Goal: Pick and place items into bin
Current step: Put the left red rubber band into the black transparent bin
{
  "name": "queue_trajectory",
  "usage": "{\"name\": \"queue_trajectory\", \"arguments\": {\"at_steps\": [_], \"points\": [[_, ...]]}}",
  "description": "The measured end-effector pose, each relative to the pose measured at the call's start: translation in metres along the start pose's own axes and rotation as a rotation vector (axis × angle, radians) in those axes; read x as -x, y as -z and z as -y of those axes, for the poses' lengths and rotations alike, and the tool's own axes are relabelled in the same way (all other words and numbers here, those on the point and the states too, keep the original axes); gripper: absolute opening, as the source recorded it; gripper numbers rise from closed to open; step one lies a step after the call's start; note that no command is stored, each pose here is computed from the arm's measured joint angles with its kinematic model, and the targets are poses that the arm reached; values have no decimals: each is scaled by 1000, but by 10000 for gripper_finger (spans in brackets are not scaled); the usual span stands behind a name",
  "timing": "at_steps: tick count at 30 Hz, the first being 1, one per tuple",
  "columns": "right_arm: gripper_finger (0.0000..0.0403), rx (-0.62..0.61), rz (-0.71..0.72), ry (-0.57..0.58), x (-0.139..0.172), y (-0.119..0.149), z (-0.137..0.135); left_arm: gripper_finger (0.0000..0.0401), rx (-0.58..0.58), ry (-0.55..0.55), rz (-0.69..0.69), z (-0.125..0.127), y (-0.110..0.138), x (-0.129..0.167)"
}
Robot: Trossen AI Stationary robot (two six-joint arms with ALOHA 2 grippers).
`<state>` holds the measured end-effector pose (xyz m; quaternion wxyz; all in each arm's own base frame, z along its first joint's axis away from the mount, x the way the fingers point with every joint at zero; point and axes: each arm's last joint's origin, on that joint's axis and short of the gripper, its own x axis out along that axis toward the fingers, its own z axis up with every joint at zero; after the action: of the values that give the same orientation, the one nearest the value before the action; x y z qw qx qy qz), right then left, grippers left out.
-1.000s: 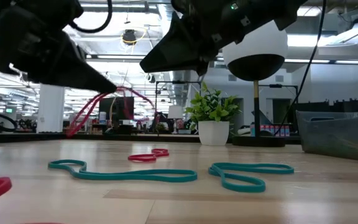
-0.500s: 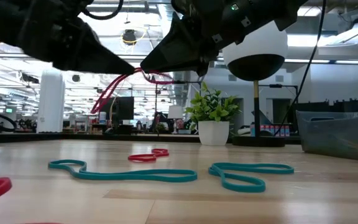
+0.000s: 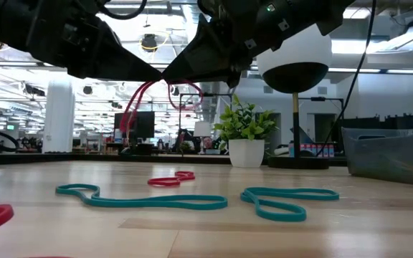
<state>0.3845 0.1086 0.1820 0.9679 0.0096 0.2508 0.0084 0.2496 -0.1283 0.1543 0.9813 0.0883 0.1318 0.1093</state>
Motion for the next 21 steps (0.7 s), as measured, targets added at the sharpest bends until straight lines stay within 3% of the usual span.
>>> {"name": "queue_trajectory", "arguments": {"at_steps": [8,13,21], "points": [[39,0,0,0,0,0,0,0,0,0,1,0,0,0],[7,0,0,1,0,0,0,0,0,0,1,0,0,0],[4,0,0,2,0,0,0,11,14,-9,1,0,0,0]]}}
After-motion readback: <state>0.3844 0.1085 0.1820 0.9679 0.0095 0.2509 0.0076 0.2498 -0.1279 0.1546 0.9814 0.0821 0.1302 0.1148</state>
